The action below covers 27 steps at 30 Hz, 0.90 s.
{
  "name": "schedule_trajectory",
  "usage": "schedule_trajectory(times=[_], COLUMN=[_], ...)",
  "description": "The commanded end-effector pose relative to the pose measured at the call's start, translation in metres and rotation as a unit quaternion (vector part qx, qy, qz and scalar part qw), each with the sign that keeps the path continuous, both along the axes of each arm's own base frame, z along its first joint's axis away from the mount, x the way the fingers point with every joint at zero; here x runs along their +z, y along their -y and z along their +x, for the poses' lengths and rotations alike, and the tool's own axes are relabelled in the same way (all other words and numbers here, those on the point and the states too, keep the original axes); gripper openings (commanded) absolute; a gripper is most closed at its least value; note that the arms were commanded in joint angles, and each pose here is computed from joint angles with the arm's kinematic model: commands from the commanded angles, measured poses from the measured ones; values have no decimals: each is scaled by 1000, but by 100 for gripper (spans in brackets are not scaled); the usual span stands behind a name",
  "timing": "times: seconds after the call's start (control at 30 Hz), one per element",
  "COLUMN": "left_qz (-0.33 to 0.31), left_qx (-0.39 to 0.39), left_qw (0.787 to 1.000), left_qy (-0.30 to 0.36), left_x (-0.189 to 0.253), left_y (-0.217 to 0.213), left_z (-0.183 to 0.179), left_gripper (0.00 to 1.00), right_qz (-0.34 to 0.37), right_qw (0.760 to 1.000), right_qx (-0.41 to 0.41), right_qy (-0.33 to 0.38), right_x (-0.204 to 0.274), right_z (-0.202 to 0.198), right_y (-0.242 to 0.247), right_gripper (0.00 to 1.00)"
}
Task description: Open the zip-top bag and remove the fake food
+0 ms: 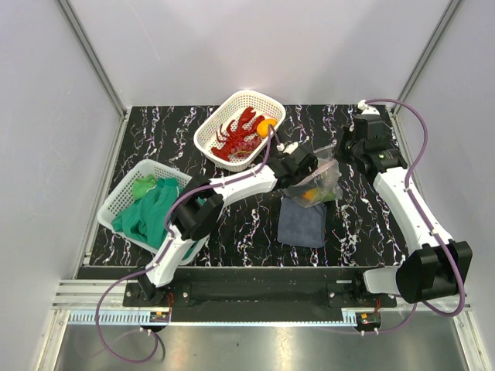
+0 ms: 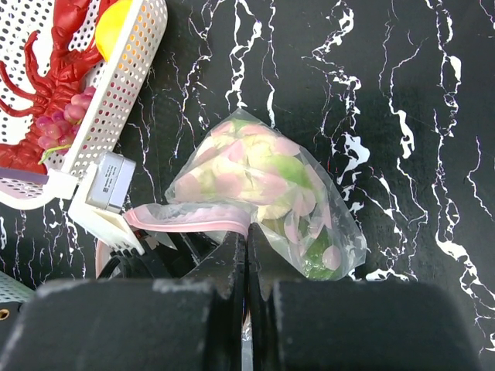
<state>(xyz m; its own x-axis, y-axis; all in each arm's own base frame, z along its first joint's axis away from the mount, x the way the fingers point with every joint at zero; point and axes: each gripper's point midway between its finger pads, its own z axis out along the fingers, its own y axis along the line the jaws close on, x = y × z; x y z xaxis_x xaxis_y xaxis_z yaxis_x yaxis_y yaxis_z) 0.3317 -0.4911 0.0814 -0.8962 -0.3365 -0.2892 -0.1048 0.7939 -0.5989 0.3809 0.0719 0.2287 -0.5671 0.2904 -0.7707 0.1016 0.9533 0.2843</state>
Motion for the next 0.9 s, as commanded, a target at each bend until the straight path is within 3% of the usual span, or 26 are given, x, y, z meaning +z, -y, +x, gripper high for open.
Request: schedule_trajectory(times=[0.0, 0.13, 0.3, 0.47, 0.67, 0.87], left_qz=[88, 93, 90, 98, 52, -8], left_qx=[16, 31, 59, 62, 47, 0], left_qw=[996, 995, 994, 993, 997, 987], left_qy=[-10, -8, -18, 13, 34, 163], left_x=[-39, -47, -55, -55, -61, -14], left_y=[-31, -35, -46, -48, -41, -38], left_z=[8, 19, 35, 54, 57, 58], left_gripper=[76, 80, 79, 77, 79, 80], right_qz=[-21, -24, -21, -8, -1, -17], right_qw=[996, 996, 996, 996, 997, 996], right_qx=[-39, -41, -40, -32, -27, -37], right_qy=[78, 78, 78, 79, 78, 76], right_x=[43, 43, 44, 46, 47, 45], right_z=[12, 14, 15, 15, 18, 19], right_y=[21, 22, 21, 16, 13, 19], right_gripper=[0, 0, 0, 0, 0, 0])
